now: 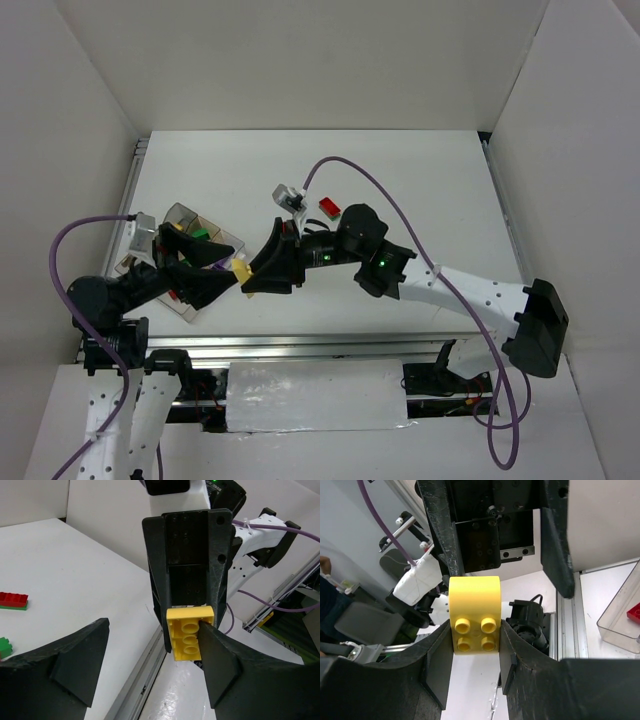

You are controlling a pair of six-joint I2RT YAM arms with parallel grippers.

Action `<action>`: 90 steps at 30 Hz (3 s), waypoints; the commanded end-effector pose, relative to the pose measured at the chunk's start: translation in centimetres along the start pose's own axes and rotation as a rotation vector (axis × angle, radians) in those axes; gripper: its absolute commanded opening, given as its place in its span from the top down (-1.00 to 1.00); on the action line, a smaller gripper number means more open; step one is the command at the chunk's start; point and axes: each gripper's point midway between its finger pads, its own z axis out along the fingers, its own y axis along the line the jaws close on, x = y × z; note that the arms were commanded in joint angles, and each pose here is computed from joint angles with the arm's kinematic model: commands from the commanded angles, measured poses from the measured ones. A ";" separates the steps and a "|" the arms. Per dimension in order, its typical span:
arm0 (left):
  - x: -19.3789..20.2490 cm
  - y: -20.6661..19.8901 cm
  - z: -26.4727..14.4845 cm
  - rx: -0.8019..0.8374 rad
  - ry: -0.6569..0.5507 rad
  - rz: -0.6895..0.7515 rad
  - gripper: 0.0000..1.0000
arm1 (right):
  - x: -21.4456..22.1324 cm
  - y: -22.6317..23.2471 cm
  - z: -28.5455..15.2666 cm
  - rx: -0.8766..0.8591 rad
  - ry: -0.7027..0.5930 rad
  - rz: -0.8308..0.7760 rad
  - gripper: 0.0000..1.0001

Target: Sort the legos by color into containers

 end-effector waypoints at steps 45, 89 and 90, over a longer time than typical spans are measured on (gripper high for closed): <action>-1.4 -2.7 0.1 0.105 -0.016 0.040 -0.24 | -2.2 0.2 0.7 -0.023 -0.079 -0.120 1.00; -0.9 35.5 -16.4 -1.870 -0.166 -0.387 1.00 | 4.6 -12.5 -13.0 0.575 -0.103 0.016 -0.99; 0.3 36.5 -16.7 -1.902 -0.133 -0.408 0.97 | 4.7 -12.5 -13.1 0.578 -0.101 0.013 -0.99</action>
